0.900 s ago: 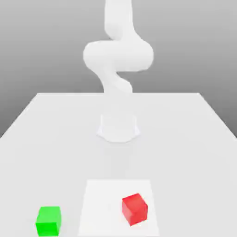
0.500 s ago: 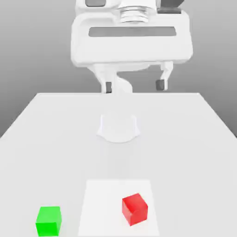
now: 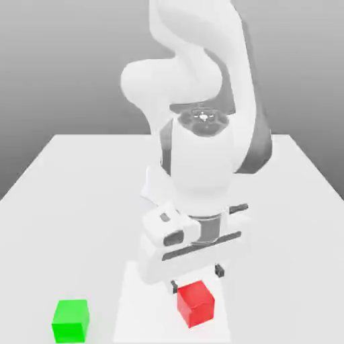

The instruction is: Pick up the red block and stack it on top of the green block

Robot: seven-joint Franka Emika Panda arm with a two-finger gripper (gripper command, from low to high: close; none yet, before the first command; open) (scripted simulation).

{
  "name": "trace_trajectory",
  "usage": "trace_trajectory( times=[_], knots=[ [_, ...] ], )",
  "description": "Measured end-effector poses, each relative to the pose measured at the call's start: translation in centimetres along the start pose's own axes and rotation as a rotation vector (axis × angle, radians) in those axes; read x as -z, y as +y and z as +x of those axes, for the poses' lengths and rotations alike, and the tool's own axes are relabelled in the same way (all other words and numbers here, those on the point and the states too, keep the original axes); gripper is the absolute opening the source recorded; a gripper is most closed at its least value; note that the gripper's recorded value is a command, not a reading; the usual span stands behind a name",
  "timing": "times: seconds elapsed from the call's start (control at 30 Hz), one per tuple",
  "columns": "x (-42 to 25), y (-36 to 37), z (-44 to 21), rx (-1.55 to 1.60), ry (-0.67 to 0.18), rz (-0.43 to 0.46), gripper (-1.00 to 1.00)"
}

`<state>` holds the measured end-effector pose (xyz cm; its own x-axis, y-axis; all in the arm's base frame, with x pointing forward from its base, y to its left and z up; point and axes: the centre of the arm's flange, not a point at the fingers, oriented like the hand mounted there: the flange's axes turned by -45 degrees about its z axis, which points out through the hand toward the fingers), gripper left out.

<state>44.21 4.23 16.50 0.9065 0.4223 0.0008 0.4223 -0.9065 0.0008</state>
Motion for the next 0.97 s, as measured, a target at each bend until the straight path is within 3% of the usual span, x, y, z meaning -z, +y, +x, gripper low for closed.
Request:
trace_trajectory(
  times=[0.03, 0.07, 0.3, 0.47, 0.7, 0.83, 0.87, 0.97],
  knots=[
    [-1.2, 0.0, -0.1, 0.0, 0.0, 0.0, 0.0],
    [-1.9, 0.0, -0.1, 0.0, -0.001, 0.001, -1.0],
    [-1.7, 0.0, -0.1, 0.0, -0.002, 0.0, -1.0],
    [3.4, 0.0, -0.1, -0.001, -0.001, 0.001, -1.0],
    [6.9, 15.8, -4.5, -0.512, -0.002, 0.002, -1.0],
    [3.2, 20.5, -6.8, -0.668, 0.0, 0.002, -1.0],
    [2.2, 20.7, -7.0, -0.674, -0.001, 0.002, 1.0],
    [2.2, 20.7, -7.0, -0.674, -0.001, 0.002, 1.0]
  ],
)
